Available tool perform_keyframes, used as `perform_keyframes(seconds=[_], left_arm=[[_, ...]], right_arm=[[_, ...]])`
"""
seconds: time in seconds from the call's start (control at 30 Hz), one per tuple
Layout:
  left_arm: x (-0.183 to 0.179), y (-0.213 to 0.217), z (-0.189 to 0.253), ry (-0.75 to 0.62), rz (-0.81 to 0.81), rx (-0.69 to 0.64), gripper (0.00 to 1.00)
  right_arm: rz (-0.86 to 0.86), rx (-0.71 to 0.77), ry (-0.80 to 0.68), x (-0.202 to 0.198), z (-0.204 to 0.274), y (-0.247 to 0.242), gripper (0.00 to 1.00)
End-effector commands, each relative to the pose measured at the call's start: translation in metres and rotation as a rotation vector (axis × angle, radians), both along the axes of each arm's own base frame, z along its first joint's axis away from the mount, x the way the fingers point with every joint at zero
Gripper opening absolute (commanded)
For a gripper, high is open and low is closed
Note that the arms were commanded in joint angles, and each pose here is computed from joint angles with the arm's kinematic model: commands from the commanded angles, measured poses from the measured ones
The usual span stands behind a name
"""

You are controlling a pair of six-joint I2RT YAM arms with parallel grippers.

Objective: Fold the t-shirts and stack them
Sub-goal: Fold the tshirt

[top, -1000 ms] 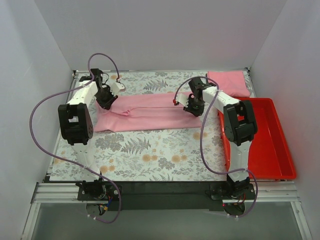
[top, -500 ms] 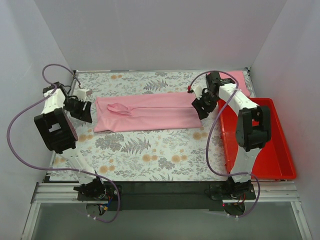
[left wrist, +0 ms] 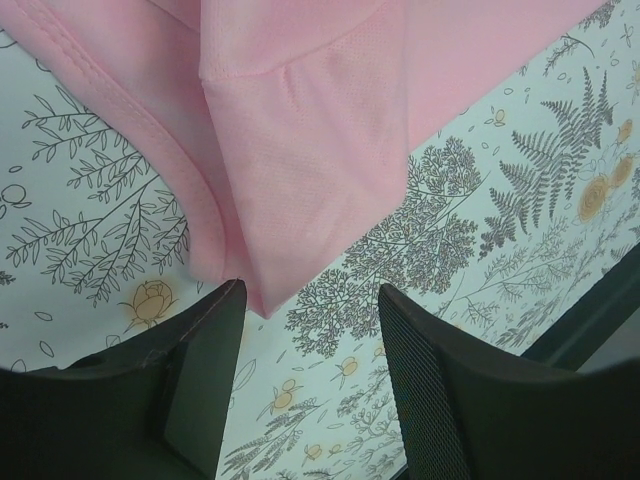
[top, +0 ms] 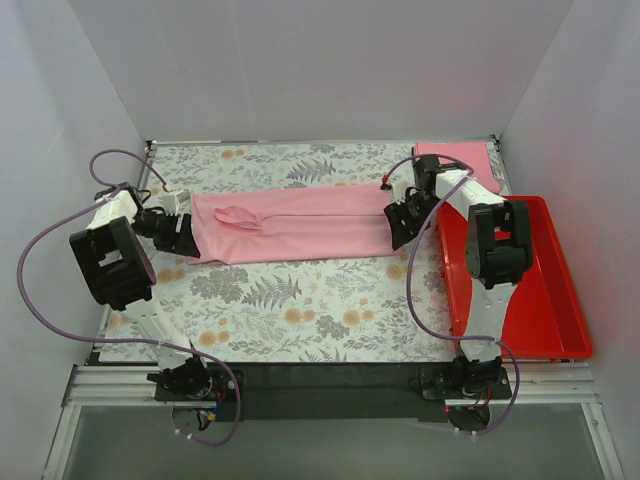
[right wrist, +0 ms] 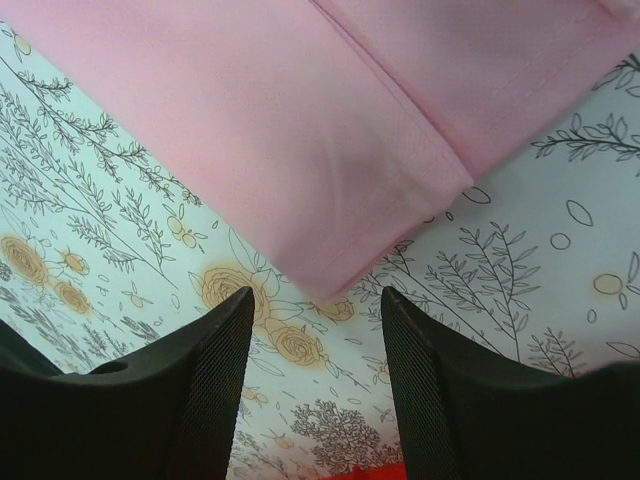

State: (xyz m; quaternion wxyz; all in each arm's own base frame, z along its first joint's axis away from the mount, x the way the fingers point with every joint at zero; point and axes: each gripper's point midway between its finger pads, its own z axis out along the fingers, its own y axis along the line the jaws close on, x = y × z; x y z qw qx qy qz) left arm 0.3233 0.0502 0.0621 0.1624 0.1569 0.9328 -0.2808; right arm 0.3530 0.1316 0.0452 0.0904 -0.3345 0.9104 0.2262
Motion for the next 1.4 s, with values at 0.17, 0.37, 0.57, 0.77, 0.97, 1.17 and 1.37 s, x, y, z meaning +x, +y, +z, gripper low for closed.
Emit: perform_keyframes(seconds=[0.17, 0.37, 0.57, 0.77, 0.97, 1.17, 1.37], left_arm=[[0.009, 0.000, 0.010, -0.089, 0.012, 0.014, 0.55], [0.018, 0.011, -0.004, -0.087, 0.039, 0.063, 0.55], [0.013, 0.011, -0.005, -0.060, 0.014, 0.057, 0.45], [0.004, 0.011, -0.004, -0.025, -0.012, 0.049, 0.33], [0.004, 0.012, -0.009, -0.001, -0.018, 0.048, 0.21], [0.011, 0.027, -0.002, 0.010, -0.023, 0.100, 0.00], [0.008, 0.037, 0.003, 0.046, -0.031, 0.136, 0.00]], right_arm=[[-0.024, 0.022, 0.087, -0.012, -0.013, 0.004, 0.59], [-0.025, 0.000, 0.096, -0.009, -0.024, 0.001, 0.52], [-0.030, -0.012, 0.089, -0.004, -0.030, -0.001, 0.29], [-0.035, -0.019, 0.084, -0.001, -0.029, -0.003, 0.05], [-0.027, -0.020, 0.069, 0.001, -0.027, -0.003, 0.01], [-0.024, -0.046, 0.057, 0.000, -0.025, -0.011, 0.01], [-0.008, -0.078, 0.043, -0.006, -0.019, -0.022, 0.01]])
